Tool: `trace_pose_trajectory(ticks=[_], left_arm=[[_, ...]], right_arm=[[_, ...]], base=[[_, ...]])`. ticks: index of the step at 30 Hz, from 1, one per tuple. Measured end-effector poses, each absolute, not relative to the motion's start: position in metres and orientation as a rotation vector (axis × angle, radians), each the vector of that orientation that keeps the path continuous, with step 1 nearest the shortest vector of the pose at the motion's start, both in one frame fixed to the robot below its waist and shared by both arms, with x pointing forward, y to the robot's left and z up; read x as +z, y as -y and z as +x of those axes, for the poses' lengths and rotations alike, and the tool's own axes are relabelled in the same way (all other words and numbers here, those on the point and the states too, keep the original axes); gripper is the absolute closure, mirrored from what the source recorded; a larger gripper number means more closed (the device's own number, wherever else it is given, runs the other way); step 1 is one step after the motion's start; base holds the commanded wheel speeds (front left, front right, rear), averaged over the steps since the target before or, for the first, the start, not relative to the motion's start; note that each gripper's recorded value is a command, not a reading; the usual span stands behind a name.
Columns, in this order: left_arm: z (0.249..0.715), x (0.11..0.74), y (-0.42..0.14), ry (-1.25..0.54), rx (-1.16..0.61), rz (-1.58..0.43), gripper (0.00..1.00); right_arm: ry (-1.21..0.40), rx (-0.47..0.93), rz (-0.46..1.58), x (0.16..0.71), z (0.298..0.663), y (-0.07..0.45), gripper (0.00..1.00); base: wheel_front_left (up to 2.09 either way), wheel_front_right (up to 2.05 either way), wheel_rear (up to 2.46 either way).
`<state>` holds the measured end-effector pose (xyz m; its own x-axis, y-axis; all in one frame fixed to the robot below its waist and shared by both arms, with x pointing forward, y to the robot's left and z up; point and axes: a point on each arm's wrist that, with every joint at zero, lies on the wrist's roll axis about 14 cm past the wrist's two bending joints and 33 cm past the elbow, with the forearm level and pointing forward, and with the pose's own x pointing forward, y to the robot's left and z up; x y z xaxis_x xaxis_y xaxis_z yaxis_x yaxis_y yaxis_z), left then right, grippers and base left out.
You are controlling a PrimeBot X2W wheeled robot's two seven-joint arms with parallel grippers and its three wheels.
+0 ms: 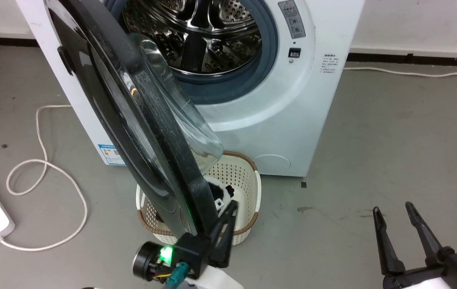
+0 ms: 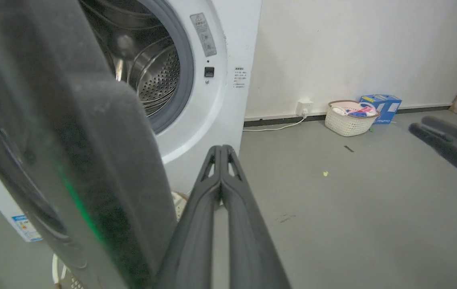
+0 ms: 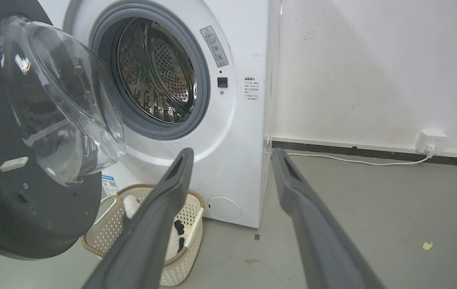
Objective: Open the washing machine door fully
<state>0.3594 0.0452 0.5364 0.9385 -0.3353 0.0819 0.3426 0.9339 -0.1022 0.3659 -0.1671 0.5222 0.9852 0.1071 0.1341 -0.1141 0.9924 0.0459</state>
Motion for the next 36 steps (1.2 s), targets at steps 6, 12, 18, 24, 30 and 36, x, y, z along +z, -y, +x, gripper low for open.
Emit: trace_pose_trajectory(ticks=[6,12,18,24,30,36], left_arm=[[0.374,0.519,-0.057,0.033,-0.291,-0.107,1.00],[0.369,0.519,-0.072,0.053,-0.250,-0.092,1.00],[0.350,0.514,-0.105,0.045,-0.148,-0.079,1.00],[0.331,0.520,-0.141,0.061,-0.021,-0.089,1.00],[0.300,0.521,-0.219,0.042,0.187,-0.031,1.00],[0.277,0.514,-0.294,-0.009,0.401,0.005,1.00]], right_arm=[[0.118,0.122,0.056,0.518,0.369,0.163,0.00],[0.117,0.146,0.058,0.517,0.372,0.155,0.00],[0.128,0.205,0.062,0.521,0.378,0.136,0.00],[0.132,0.316,0.081,0.524,0.386,0.098,0.00],[0.118,0.486,0.091,0.521,0.391,0.039,0.00],[0.088,0.568,0.092,0.509,0.398,0.010,0.00]], base=[[0.00,0.00,0.00],[0.00,0.00,0.00],[0.00,0.00,0.00],[0.00,0.00,0.00],[0.00,0.00,0.00],[0.00,0.00,0.00]])
